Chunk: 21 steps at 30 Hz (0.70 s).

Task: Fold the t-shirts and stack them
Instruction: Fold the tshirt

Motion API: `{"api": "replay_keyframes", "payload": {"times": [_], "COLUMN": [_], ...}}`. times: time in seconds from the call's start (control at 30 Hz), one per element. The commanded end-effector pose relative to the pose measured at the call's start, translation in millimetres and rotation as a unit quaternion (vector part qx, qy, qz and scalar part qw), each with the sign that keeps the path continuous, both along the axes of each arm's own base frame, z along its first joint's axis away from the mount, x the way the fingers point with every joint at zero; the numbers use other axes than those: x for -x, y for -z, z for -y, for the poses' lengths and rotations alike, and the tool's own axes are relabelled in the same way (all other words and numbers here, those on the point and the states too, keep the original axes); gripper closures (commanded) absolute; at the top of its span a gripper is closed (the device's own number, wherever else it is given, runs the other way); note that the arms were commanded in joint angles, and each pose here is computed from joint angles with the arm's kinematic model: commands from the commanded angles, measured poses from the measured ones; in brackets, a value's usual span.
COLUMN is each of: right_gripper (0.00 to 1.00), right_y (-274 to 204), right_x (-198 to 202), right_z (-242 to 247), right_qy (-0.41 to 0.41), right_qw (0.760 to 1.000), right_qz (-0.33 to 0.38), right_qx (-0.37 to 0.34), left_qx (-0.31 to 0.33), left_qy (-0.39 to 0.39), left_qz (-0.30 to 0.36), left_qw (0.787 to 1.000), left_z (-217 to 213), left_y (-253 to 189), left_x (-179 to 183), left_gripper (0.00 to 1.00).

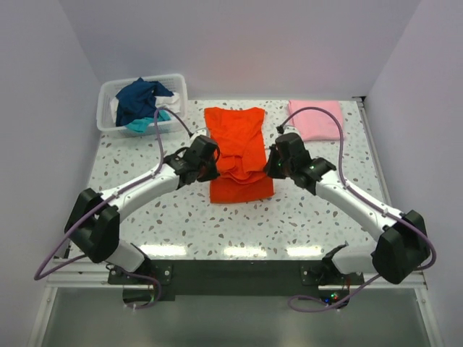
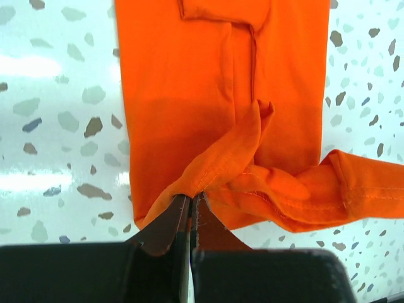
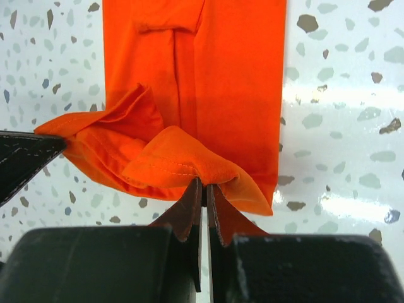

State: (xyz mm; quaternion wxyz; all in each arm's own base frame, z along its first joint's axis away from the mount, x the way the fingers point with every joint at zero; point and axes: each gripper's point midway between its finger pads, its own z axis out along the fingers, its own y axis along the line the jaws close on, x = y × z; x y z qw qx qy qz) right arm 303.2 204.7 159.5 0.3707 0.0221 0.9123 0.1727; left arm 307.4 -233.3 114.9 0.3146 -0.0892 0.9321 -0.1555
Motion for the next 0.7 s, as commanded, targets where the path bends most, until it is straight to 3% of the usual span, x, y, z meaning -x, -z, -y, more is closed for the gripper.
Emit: {"api": "replay_keyframes", "payload": {"times": [0.0,0.27,0.67], "right_gripper": [1.0,1.0,1.0], "right_y": [-19,-14,9], "right_x": [-30,-67,-105], "right_z": [-9,-11,-10], "right_qy": [-0.015,-0.022,-0.021], "right_qw": [0.999,0.999,1.0], "right_qz": [0.033,0.028,0.005], "right_qx": [-0.02,-0.029,-0.021], "left_qx": [0.02,0.012,0.012], "left_qy": [0.012,0.003,0.001], "left_qz": [0.039,0.039,0.01], "left_qw": [0.999,0.999,1.0], "left_z": [8,0,-9], "left_y": [-22,-19,6], "left_x": [-34,-73,-101], "left_gripper": [1.0,1.0,1.0]}}
